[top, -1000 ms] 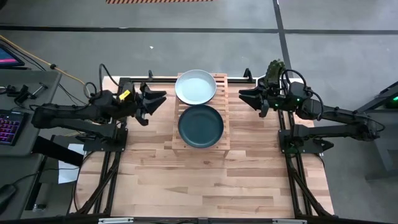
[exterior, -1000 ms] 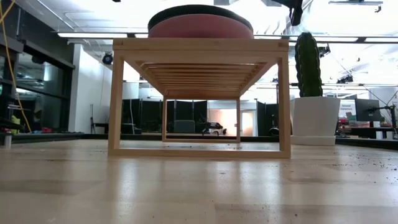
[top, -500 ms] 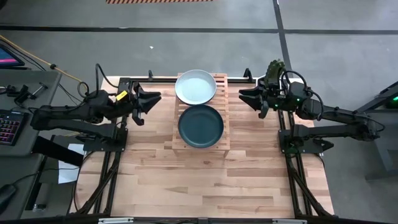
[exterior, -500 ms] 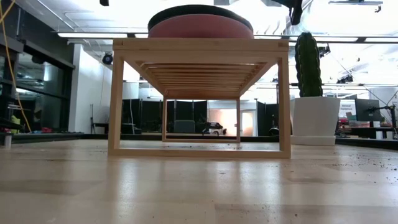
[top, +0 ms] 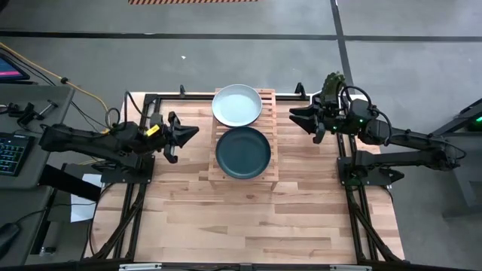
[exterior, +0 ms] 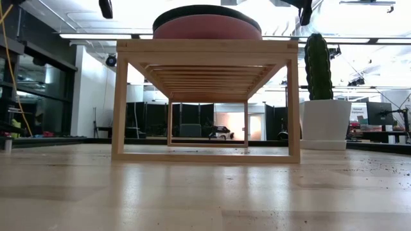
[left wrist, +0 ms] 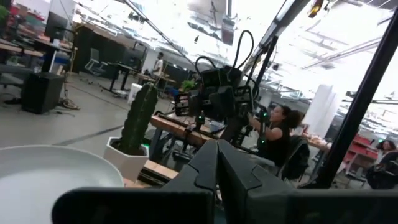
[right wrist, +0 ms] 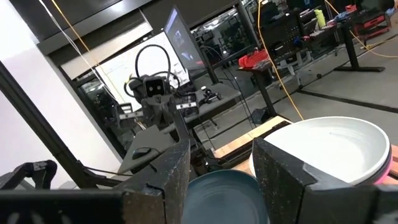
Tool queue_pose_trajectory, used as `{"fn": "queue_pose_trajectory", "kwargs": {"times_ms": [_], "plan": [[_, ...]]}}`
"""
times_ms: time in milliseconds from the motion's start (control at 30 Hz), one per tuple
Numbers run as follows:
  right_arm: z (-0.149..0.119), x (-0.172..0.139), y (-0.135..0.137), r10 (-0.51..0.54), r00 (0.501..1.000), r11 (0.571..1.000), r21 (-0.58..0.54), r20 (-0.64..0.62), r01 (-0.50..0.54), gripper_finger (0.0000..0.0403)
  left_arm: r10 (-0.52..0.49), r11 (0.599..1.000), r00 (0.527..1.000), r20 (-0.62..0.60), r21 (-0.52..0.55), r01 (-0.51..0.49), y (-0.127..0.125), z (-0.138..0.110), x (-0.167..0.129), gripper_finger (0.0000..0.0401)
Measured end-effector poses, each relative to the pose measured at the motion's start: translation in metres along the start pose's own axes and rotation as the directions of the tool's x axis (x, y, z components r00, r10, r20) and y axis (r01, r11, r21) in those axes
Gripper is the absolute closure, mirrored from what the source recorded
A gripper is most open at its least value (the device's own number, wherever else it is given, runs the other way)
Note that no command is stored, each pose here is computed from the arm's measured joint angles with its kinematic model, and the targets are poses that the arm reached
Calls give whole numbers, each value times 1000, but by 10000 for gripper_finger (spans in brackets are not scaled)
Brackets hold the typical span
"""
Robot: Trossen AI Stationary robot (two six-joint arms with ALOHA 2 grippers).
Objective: Place and stack plates onto a shelf
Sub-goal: Return to Home Position
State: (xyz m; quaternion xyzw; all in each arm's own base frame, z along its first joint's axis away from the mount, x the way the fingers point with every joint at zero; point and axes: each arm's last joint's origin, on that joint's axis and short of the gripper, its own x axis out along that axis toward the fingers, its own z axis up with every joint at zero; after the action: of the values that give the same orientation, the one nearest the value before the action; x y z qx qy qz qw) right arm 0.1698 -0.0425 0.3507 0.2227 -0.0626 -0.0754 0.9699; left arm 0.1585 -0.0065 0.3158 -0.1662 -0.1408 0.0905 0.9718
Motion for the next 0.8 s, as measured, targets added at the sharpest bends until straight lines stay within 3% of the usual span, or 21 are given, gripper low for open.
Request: {"fn": "queue_pose_trajectory", "kwargs": {"times_ms": [333,800], "plan": [[0,0,0,-1,1000,1000,0,-2,1,246,13,995,999,40,95,-17,14,-15,-22,401],[-1,0,0,-3,1000,1000,-3,-6,3,246,11,1000,995,97,-20,-9,36,-45,-62,401]]}}
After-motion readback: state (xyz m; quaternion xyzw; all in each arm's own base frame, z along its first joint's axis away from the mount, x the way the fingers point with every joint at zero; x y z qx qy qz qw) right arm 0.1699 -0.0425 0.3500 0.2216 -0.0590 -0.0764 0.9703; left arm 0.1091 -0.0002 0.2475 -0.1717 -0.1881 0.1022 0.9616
